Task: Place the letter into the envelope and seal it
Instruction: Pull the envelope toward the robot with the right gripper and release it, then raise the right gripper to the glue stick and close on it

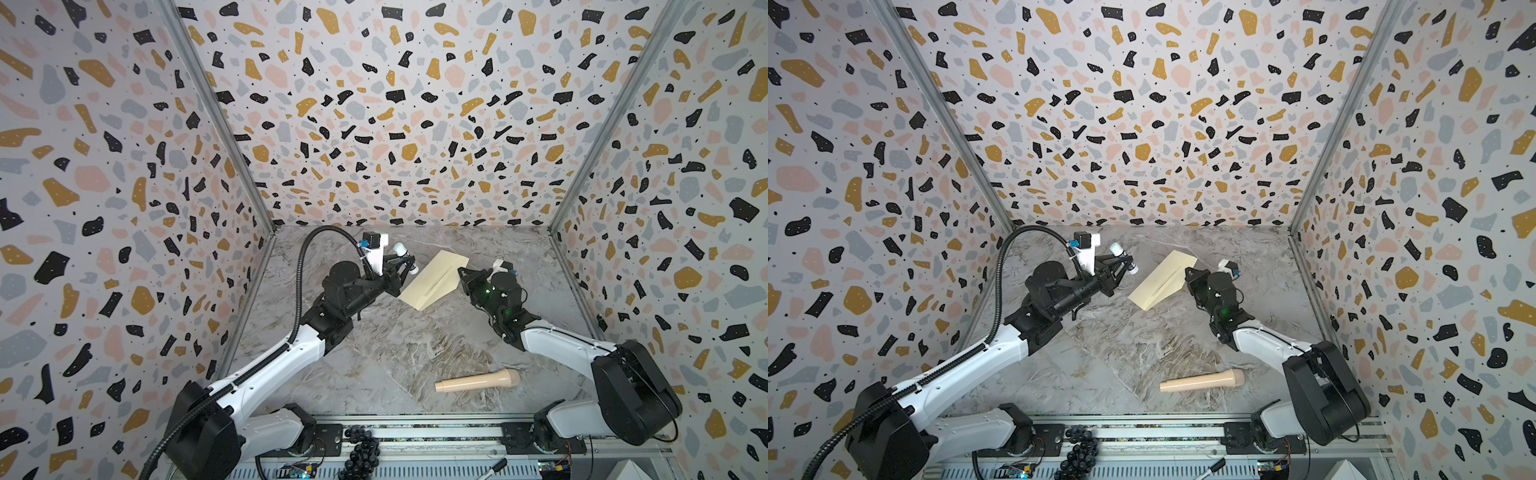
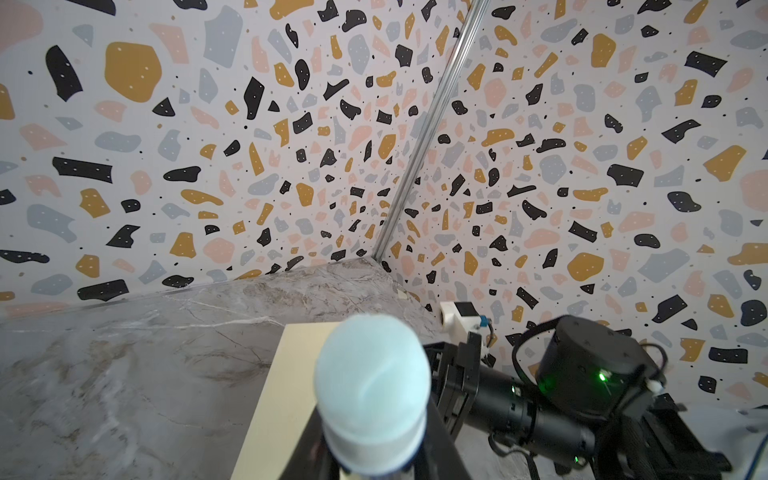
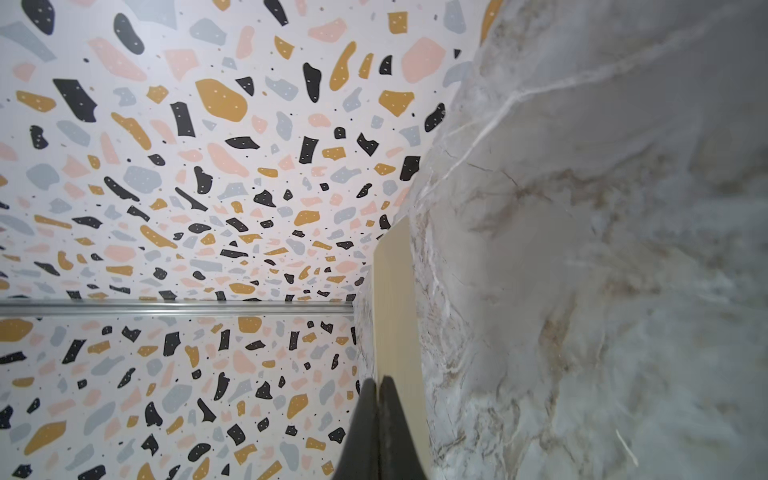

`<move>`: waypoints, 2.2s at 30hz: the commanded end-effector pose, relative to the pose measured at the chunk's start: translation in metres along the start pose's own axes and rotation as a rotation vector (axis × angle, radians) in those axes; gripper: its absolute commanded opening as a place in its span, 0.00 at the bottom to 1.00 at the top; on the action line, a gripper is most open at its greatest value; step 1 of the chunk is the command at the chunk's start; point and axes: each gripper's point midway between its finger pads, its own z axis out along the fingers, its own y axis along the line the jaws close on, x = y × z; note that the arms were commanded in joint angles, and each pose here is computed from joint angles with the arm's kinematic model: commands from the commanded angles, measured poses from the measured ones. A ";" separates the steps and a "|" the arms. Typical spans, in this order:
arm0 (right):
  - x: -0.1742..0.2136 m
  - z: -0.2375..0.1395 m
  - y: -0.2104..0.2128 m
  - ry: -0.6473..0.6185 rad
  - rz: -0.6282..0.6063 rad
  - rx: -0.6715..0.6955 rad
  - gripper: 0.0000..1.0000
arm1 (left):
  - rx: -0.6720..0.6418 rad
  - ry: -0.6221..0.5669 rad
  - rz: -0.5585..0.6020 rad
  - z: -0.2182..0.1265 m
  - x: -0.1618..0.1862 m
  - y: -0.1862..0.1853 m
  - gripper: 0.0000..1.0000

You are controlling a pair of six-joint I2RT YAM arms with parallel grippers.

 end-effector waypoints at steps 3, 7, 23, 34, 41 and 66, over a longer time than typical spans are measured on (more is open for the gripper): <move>-0.012 -0.022 -0.010 -0.312 0.245 0.049 0.00 | 0.041 -0.077 0.020 -0.008 -0.023 -0.013 0.00; 0.005 -0.024 -0.037 -0.346 0.303 0.118 0.00 | 0.044 -0.079 0.019 -0.011 -0.023 -0.014 0.00; 0.062 -0.060 -0.131 -0.287 0.300 0.356 0.43 | 0.045 -0.078 0.004 -0.015 -0.019 -0.014 0.00; 0.014 -0.091 -0.037 -0.395 -0.210 0.122 0.89 | 0.010 -0.078 -0.189 -0.005 -0.035 -0.008 0.00; 0.018 -0.119 0.089 -0.458 -0.908 -0.310 1.00 | 0.072 -0.010 -0.386 0.011 -0.031 -0.008 0.00; 0.099 -0.090 0.161 -0.271 -1.496 -0.690 0.70 | 0.237 0.118 -0.607 0.025 -0.008 -0.028 0.00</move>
